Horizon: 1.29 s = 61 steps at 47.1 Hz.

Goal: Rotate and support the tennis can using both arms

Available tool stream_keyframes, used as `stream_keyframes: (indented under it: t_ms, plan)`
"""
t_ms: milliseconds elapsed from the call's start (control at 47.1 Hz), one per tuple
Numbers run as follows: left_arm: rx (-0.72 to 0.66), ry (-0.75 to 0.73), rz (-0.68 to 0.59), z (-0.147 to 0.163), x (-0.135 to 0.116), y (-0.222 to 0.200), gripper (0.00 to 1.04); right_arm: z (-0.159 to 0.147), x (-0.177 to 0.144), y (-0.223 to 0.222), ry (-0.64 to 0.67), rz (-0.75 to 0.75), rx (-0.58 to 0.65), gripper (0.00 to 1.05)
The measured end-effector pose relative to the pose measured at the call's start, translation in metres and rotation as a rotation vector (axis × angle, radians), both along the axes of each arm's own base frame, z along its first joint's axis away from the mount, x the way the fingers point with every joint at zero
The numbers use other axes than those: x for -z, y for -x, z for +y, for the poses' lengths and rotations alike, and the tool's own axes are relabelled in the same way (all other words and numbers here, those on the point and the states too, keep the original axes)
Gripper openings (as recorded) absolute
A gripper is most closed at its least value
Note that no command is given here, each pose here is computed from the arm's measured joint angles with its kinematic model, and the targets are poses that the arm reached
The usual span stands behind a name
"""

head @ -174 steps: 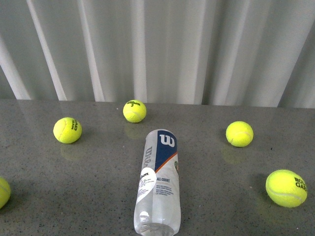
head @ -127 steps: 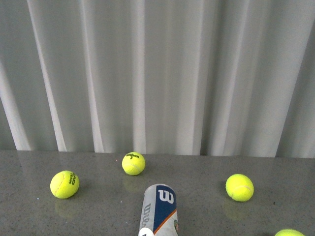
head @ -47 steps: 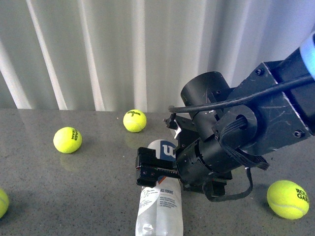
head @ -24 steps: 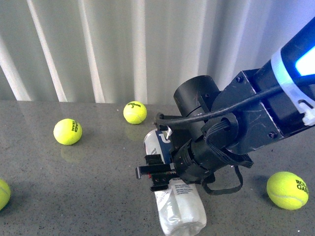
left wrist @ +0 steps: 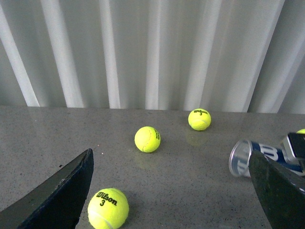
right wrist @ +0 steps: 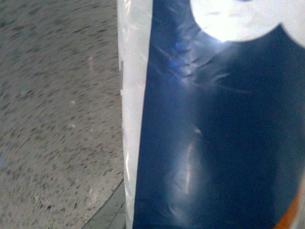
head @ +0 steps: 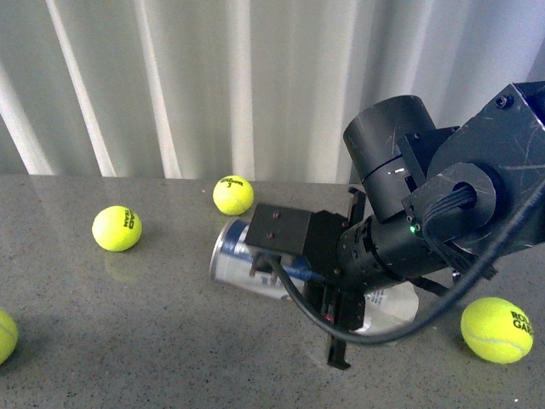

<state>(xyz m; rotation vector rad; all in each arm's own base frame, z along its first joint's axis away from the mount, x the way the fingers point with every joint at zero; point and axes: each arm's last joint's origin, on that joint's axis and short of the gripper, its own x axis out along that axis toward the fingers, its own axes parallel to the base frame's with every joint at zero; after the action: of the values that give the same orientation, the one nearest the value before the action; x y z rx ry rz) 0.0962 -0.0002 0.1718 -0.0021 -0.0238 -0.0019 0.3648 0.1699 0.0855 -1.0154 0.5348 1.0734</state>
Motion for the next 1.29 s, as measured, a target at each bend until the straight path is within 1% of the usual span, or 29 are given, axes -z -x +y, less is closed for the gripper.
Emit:
stream_keyframes:
  t_ms: [85,149,170,276,509,531,573,616,828,955,977,1040,1104,1295]
  plan:
    - [0.0,0.0,0.0,0.0,0.0,0.0,0.98,0.001,0.004,0.003,0.073,-0.055,-0.172,0.23]
    - [0.0,0.0,0.0,0.0,0.0,0.0,0.98,0.005,0.006,0.004,0.106,-0.076,-0.276,0.21]
    - [0.0,0.0,0.0,0.0,0.0,0.0,0.98,0.006,0.006,0.003,0.113,-0.085,-0.294,0.21]
    - [0.0,0.0,0.0,0.0,0.0,0.0,0.98,0.017,0.011,-0.005,0.131,-0.113,-0.343,0.21]
    - [0.0,0.0,0.0,0.0,0.0,0.0,0.98,0.026,0.022,-0.009,0.127,-0.081,-0.348,0.21]
    - [0.0,0.0,0.0,0.0,0.0,0.0,0.98,0.026,0.022,-0.009,0.126,-0.081,-0.347,0.23]
    - [0.0,0.0,0.0,0.0,0.0,0.0,0.98,0.026,0.023,-0.009,0.121,-0.076,-0.341,0.31]
    - [0.0,0.0,0.0,0.0,0.0,0.0,0.98,0.026,0.023,-0.009,0.115,-0.077,-0.342,0.35]
    - [0.0,0.0,0.0,0.0,0.0,0.0,0.98,0.023,0.029,-0.003,0.077,-0.038,-0.317,0.61]
    - [0.0,0.0,0.0,0.0,0.0,0.0,0.98,0.017,0.031,0.003,0.058,-0.006,-0.307,0.84]
    - [0.0,0.0,0.0,0.0,0.0,0.0,0.98,0.015,0.029,0.003,0.054,-0.004,-0.303,0.9]
    - [0.0,0.0,0.0,0.0,0.0,0.0,0.98,0.011,0.024,0.005,0.034,0.0,-0.288,1.0]
    - [0.0,0.0,0.0,0.0,0.0,0.0,0.98,0.009,0.014,0.007,0.012,-0.009,-0.27,0.97]
    - [0.0,0.0,0.0,0.0,0.0,0.0,0.98,0.006,-0.016,0.015,-0.103,-0.019,-0.216,0.98]
